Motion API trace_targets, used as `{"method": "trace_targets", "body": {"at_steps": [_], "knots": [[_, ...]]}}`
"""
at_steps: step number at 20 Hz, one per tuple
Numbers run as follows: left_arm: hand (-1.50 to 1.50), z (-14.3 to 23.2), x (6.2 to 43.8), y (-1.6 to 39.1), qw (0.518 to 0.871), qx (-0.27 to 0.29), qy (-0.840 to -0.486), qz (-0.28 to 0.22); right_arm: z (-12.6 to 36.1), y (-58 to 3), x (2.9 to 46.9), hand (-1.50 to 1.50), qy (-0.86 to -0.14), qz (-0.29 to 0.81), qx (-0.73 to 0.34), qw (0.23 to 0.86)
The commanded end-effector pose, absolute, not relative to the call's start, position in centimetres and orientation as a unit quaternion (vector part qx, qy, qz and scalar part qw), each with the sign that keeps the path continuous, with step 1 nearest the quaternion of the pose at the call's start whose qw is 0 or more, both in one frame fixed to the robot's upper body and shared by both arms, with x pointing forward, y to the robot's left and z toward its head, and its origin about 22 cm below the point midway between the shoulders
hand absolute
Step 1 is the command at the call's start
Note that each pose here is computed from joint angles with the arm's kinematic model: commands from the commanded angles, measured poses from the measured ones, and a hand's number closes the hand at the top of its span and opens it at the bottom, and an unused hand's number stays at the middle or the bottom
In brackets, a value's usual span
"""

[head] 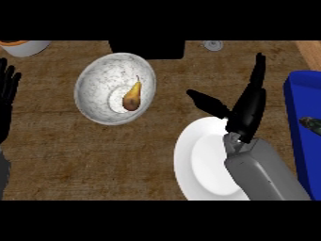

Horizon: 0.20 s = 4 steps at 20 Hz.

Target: Pick the pear from the plate and place it in the bowl

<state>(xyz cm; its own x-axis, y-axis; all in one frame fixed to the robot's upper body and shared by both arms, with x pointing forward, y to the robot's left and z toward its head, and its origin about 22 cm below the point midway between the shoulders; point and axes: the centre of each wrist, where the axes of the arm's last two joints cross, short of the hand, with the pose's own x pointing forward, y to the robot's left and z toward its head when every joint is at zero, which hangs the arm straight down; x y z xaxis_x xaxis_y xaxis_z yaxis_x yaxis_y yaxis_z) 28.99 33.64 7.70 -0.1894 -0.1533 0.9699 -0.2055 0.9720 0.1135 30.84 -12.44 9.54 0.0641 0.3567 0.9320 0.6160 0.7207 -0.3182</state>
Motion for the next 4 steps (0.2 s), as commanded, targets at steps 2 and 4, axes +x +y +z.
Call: {"method": "trace_targets", "body": {"at_steps": [2,4], "knots": [[0.00,9.3,29.8,32.7,0.619,0.115,-0.776,0.020,9.8,-17.0,25.1,-1.50,-0.684,-0.122,-0.346,0.630],[0.00,9.4,29.4,32.3,0.621,0.110,-0.776,0.011,9.5,-18.9,23.7,-1.50,-0.687,-0.118,-0.341,0.630]]}}
